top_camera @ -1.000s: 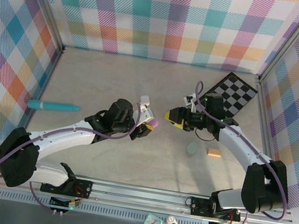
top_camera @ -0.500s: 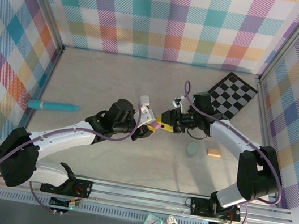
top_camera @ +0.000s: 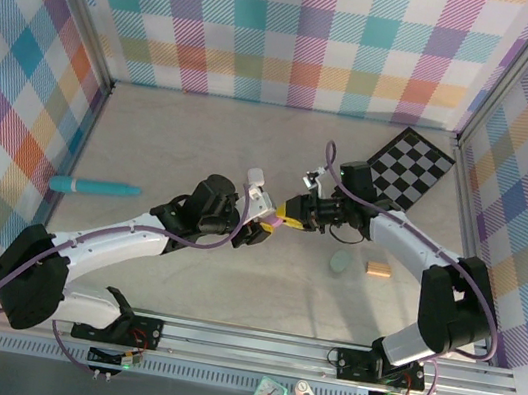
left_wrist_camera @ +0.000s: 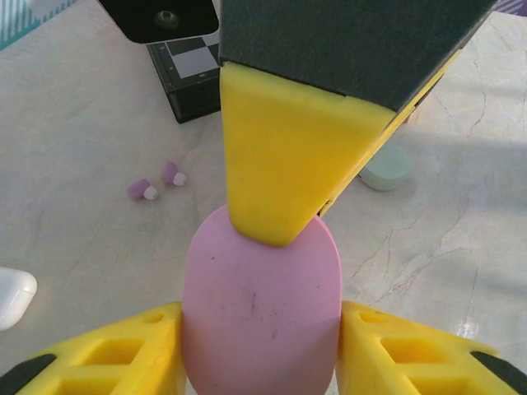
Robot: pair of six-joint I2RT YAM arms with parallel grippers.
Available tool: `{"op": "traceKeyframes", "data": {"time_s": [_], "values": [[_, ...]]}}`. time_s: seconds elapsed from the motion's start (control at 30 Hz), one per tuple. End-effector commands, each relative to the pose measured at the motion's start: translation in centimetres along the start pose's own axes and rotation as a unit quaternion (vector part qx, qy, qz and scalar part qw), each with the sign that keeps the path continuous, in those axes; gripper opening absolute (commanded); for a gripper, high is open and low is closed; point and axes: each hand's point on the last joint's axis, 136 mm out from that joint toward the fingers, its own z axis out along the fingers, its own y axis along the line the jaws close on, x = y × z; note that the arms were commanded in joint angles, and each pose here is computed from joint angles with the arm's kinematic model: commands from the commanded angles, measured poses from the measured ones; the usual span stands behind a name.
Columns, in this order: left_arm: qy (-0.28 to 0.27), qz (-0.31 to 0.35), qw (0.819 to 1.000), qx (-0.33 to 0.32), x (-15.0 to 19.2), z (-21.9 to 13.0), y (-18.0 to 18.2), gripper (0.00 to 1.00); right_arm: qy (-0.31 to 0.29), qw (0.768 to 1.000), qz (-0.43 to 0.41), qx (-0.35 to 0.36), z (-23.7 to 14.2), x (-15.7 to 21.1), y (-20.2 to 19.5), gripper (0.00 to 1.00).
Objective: Insert the wireless bluetooth earbuds into the charging case
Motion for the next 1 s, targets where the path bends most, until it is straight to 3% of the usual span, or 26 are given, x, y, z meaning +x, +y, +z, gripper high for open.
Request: {"op": "traceKeyframes", "data": {"time_s": [0.0,0.3,0.37,0.47,0.53,0.83,0.97], "values": [[-0.050,0.023,0.998,-0.004,-2.6,-0.8,-0.1,0.39,-0.001,1.000,-0.016,-0.016,-0.1,-0.5,1.7,0.19],[-0.048,0.022,0.998,0.026,-2.6,-0.3,-1.0,0.30,0.006,0.999,-0.023,-0.029,-0.2,-0.4,2.5,0.21],[-0.049,0.022,0.998,0.028,-2.8,-0.2,-1.0,0.25,0.008,0.999,-0.025,-0.027,-0.2,-0.3,2.5,0.30],[-0.052,0.024,0.998,0.026,-3.1,-0.2,-0.8,0.25,0.007,0.999,-0.023,-0.023,-0.2,-0.3,2.3,0.44],[-0.054,0.026,0.998,0.027,-3.3,-0.2,-0.9,0.25,0.007,1.000,-0.021,-0.022,-0.2,-0.4,2.2,0.47],[-0.055,0.027,0.998,0.013,-3.6,-0.1,-0.3,0.26,0.016,1.000,-0.009,-0.013,0.7,-0.2,1.4,0.44],[-0.057,0.027,0.998,0.004,-3.6,-0.2,-0.1,0.26,0.015,1.000,-0.004,-0.007,1.0,-0.3,1.0,0.31]]}}
